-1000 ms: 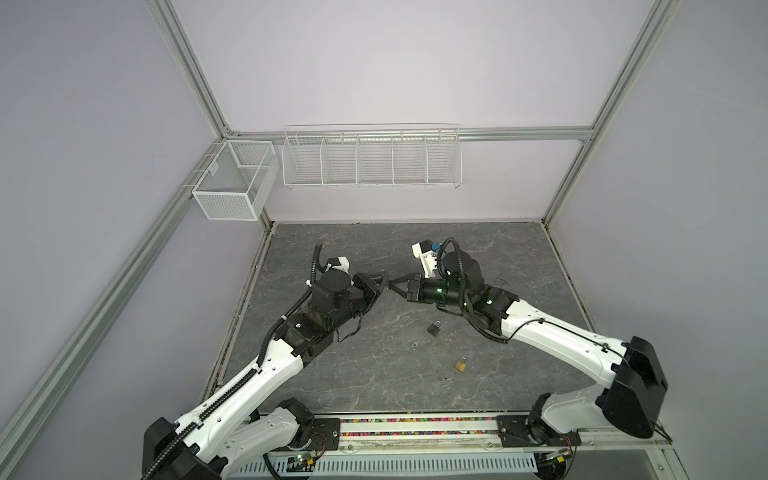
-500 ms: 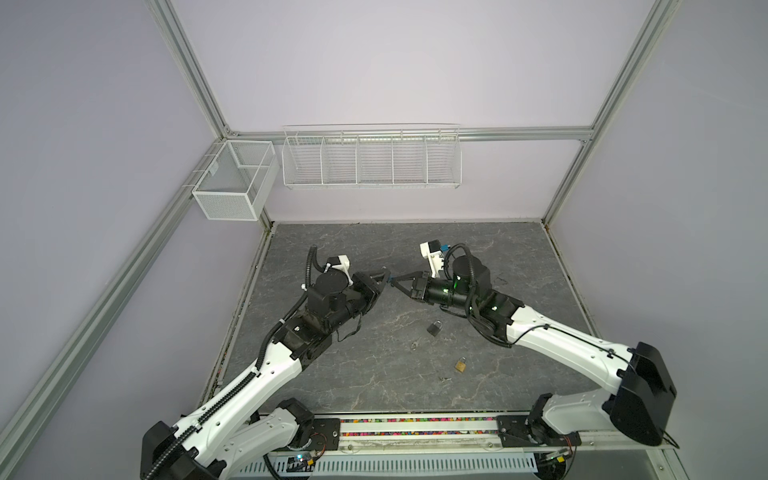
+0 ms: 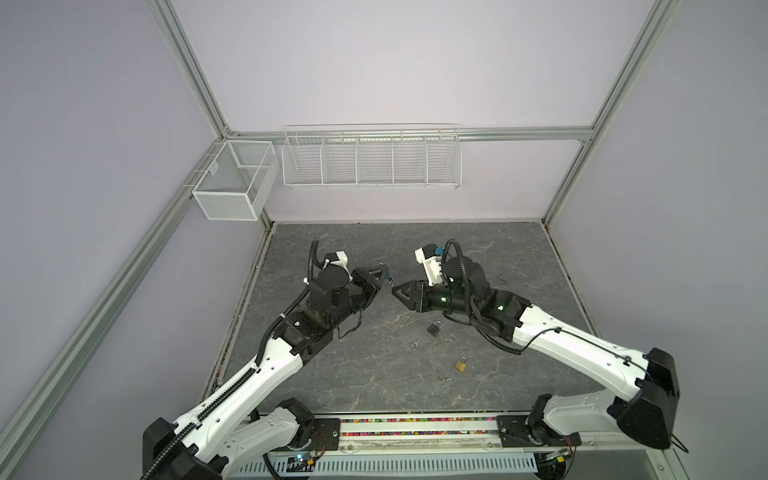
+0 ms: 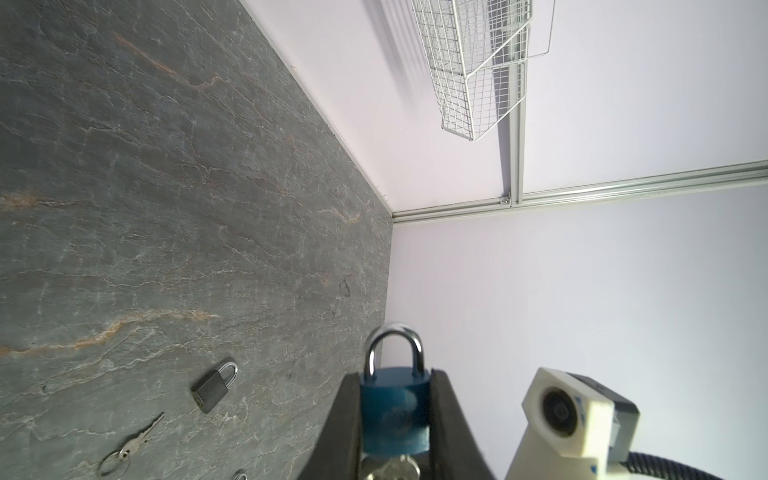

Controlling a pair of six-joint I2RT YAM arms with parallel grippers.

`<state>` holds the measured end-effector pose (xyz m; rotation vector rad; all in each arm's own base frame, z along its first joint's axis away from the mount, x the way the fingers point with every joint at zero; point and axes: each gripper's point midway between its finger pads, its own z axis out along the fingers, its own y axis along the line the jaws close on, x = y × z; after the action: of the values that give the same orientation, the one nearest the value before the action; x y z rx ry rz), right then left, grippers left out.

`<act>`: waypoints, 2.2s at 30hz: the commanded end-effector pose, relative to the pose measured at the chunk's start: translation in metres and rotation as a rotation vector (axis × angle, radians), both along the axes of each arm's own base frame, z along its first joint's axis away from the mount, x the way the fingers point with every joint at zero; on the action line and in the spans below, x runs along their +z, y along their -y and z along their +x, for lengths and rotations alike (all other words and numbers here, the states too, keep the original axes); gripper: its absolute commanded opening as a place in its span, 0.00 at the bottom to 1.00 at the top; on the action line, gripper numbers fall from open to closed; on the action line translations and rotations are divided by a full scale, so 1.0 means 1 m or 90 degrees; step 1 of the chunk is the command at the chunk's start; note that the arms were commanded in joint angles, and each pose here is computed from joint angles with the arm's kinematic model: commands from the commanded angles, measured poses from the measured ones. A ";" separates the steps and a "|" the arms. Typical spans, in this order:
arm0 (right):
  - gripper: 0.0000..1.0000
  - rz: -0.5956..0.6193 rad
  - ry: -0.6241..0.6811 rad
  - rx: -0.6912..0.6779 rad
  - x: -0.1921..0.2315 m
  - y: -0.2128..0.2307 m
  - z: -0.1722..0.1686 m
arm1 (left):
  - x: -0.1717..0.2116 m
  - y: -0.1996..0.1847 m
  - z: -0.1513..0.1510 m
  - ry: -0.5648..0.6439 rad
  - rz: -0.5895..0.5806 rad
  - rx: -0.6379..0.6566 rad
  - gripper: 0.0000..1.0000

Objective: Unlock with the key

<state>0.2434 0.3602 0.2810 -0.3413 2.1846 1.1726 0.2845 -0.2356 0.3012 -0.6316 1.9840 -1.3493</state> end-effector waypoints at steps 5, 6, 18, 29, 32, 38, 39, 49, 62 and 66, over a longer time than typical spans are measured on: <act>0.45 -0.064 0.086 0.014 0.007 -0.006 0.007 | 0.013 -0.002 0.006 0.021 0.003 0.014 0.00; 0.45 -0.071 0.091 0.013 0.006 -0.007 0.010 | 0.014 -0.003 0.006 0.023 0.002 0.015 0.00; 0.28 -0.101 0.117 0.016 0.001 -0.016 0.023 | 0.016 -0.002 0.004 0.028 0.002 0.008 0.00; 0.23 -0.106 0.140 0.022 0.009 -0.017 0.024 | 0.015 0.000 0.005 0.024 0.009 0.003 0.00; 0.17 -0.117 0.142 0.020 0.007 -0.017 0.026 | 0.015 0.001 0.005 0.024 0.009 0.001 0.00; 0.15 -0.115 0.153 0.027 0.012 -0.019 0.026 | 0.012 0.001 0.005 0.021 0.017 0.000 0.00; 0.14 -0.117 0.154 0.027 0.011 -0.019 0.027 | 0.010 0.001 0.005 0.018 0.019 0.000 0.00; 0.07 -0.127 0.160 0.017 0.011 -0.021 0.033 | 0.011 0.012 0.000 0.015 0.027 -0.021 0.00; 0.07 -0.082 0.128 0.018 0.015 -0.025 0.034 | 0.016 0.021 -0.013 0.019 0.027 -0.036 0.00; 0.07 0.002 0.084 0.046 0.024 -0.027 0.022 | 0.016 0.018 -0.010 0.026 0.016 -0.035 0.00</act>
<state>0.2681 0.3789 0.2827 -0.5294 2.1516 0.9797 0.2875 -0.2408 0.2968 -0.6242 2.0071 -1.2447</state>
